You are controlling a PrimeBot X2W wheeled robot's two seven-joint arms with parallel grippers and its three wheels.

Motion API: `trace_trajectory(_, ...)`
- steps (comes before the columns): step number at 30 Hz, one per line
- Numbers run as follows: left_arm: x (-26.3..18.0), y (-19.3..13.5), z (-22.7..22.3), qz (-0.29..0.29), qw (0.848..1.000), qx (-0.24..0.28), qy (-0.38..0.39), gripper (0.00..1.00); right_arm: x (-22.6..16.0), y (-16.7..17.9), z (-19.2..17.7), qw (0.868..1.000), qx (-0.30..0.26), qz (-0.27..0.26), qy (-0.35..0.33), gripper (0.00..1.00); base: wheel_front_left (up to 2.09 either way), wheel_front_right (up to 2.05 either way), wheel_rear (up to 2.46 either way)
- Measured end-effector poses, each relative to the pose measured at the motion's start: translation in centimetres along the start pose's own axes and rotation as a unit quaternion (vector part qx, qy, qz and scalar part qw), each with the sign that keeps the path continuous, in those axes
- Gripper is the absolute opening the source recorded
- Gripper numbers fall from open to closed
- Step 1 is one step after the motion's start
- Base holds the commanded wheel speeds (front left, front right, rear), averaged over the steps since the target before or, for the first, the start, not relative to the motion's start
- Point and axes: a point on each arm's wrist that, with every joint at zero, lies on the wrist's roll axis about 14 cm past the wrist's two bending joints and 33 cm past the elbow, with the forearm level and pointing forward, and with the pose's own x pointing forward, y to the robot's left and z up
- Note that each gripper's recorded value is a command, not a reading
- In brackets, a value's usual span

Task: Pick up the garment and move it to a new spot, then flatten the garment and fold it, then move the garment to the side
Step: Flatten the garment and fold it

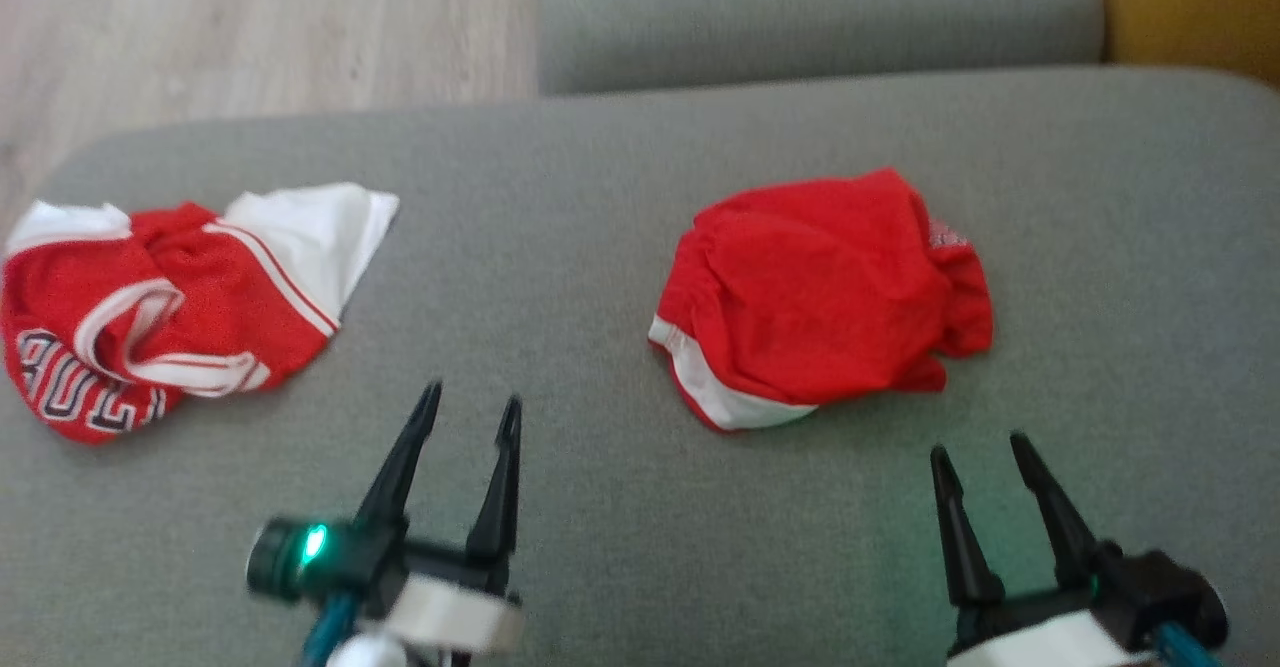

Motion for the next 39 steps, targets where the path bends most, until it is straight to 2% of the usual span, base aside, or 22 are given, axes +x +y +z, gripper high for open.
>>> trace_trajectory(7, 6.2, -1.1, -0.7, -0.059, 0.998, 0.012, 0.01, 1.0, 3.0, -0.7, -0.3, 1.0, -0.005, -0.001, 0.006, 1.0, 0.0, 0.0, 0.0)
trace_trajectory(17, 11.0, -3.0, -6.1, -0.126, 0.988, 0.023, 0.089, 1.0, 5.0, -1.6, -2.1, 1.0, 0.0, -0.008, 0.03, 1.0, 0.0, 0.0, 0.0)
trace_trajectory(21, 11.3, -5.8, -8.7, -0.19, 0.973, 0.018, 0.13, 1.0, 5.6, -2.4, -2.2, 0.999, -0.002, -0.017, 0.03, 1.0, 0.0, 0.0, 0.0)
trace_trajectory(24, 11.0, -6.7, -10.5, -0.221, 0.962, 0.021, 0.16, 1.0, 5.5, -2.9, -2.3, 0.999, -0.003, -0.024, 0.033, 1.0, 0.0, 0.0, 0.0)
trace_trajectory(35, 10.9, -8.2, -12.1, -0.278, 0.942, 0.023, 0.187, 1.0, 4.5, -4.6, -2.4, 0.998, 0.006, -0.056, 0.036, 1.0, 0.0, 0.0, 0.0)
trace_trajectory(36, 10.8, -8.5, -12.2, -0.284, 0.94, 0.024, 0.188, 0.89, 4.4, -4.7, -2.3, 0.998, 0.007, -0.059, 0.035, 1.0, 0.0, 0.0, 0.0)
trace_trajectory(38, 10.5, -9.2, -11.9, -0.299, 0.936, 0.021, 0.185, 0.03, 4.2, -4.7, -2.2, 0.998, 0.008, -0.061, 0.034, 1.0, 0.0, 0.0, 0.0)
trace_trajectory(39, 10.3, -9.7, -11.8, -0.309, 0.933, 0.022, 0.183, 0.0, 4.2, -4.7, -2.2, 0.998, 0.008, -0.061, 0.033, 1.0, 0.0, 0.0, 0.0)
